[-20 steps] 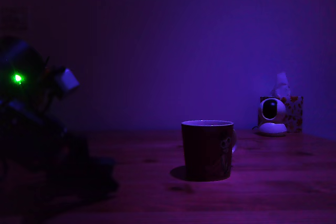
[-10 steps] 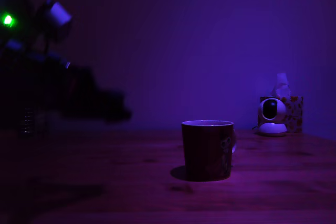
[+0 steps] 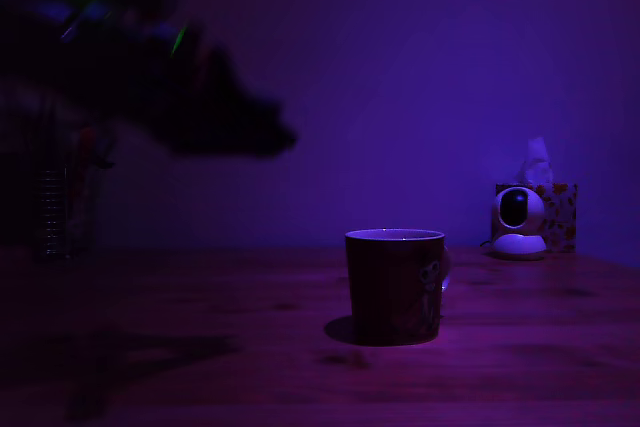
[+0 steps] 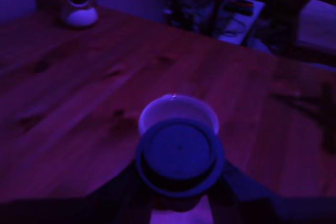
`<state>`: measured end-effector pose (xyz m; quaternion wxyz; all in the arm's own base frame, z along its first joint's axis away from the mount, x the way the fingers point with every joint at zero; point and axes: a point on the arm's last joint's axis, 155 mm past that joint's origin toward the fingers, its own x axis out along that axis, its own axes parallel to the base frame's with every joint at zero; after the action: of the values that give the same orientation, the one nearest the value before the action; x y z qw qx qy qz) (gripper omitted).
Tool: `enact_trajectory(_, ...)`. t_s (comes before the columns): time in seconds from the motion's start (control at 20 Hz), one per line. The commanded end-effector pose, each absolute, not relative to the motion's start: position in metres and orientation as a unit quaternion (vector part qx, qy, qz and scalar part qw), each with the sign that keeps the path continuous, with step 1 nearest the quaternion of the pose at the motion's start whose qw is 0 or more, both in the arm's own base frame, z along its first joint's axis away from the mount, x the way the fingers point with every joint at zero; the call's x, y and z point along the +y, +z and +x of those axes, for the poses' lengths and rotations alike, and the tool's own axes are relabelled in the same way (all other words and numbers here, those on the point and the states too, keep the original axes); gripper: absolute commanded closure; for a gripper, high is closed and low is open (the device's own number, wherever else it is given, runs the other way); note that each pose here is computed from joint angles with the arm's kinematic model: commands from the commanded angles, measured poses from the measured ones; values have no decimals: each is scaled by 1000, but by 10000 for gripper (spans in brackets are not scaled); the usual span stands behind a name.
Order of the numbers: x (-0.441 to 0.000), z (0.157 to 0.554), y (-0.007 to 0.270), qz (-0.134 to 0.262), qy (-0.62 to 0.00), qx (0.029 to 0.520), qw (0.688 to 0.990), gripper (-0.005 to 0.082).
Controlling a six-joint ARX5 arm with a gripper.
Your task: Pick up the coffee capsules on the table and drop them inside the coffee cup
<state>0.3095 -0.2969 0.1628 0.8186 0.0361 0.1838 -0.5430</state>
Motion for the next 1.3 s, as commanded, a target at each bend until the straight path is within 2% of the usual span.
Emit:
enact_trajectory(0.0,-304,312,175,40,-548,179,816,642)
enact_trajectory(0.2,-317,317,180,42,-552,205,807,642)
enact_trajectory(0.35,-329,324,174,51,-551,223,803,642)
enact_trajectory(1.0,-379,344,113,101,-533,320,777,642)
enact_trajectory(1.25,-383,345,87,133,-512,359,769,642)
